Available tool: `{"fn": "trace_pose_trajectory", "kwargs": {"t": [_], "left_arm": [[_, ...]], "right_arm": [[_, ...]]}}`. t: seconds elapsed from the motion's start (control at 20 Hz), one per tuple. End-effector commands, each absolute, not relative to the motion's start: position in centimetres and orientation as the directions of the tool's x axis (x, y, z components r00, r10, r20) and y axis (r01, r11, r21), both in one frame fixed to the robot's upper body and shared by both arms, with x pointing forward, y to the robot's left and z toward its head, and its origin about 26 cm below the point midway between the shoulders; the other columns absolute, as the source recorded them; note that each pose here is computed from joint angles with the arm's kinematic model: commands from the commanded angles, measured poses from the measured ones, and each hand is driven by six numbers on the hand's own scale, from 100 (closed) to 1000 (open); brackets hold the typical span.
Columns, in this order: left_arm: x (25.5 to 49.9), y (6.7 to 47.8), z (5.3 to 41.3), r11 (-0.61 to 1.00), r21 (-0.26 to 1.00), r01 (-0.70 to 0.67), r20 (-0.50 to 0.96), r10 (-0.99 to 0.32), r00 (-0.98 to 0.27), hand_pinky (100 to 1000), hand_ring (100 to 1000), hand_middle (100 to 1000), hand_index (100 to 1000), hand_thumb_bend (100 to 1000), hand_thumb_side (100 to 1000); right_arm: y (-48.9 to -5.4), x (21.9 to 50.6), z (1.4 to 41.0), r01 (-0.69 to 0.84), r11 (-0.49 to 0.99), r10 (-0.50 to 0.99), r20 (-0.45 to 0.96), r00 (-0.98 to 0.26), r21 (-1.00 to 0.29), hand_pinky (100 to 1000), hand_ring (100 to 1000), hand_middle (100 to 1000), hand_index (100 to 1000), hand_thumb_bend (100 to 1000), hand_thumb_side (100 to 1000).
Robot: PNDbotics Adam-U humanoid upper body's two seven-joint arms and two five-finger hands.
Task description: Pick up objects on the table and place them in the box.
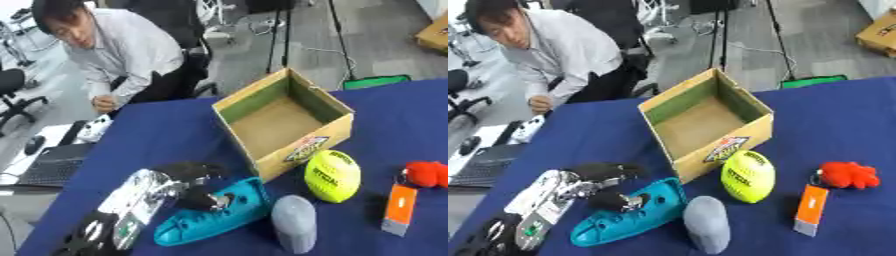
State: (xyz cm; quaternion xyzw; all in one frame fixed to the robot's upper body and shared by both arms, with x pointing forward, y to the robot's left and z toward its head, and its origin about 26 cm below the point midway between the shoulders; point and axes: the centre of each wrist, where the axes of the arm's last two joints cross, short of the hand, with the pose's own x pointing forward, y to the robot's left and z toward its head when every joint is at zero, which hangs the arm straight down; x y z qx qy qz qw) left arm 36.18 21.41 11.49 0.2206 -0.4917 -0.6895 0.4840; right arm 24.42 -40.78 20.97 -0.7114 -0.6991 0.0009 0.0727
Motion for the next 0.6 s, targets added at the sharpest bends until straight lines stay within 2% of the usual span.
{"fn": "trace_pose_trajectory", "kwargs": {"t": [0.05,0.3,0.6], "left_arm": [[36.58,21.98,12.34,-0.08,0.893,0.443,0.138,-0.889,-0.437,1000,1000,1000,1000,289,1000],[36.95,21.96,12.02,-0.113,0.878,0.466,0.122,-0.886,-0.447,1000,1000,1000,1000,322,1000],[37.19,22.09,11.84,-0.124,0.873,0.471,0.109,-0.892,-0.438,1000,1000,1000,1000,307,1000]], "right_arm": [[-40.74,24.38,22.0,0.996,-0.004,0.998,0.07,0.01,-0.085,842,829,801,792,100,843],[-40.73,24.39,22.05,0.997,0.0,0.997,0.071,0.006,-0.083,842,829,801,791,100,843],[-40.71,24.4,22.01,0.997,0.001,0.997,0.072,0.005,-0.083,843,829,801,791,100,843]]}}
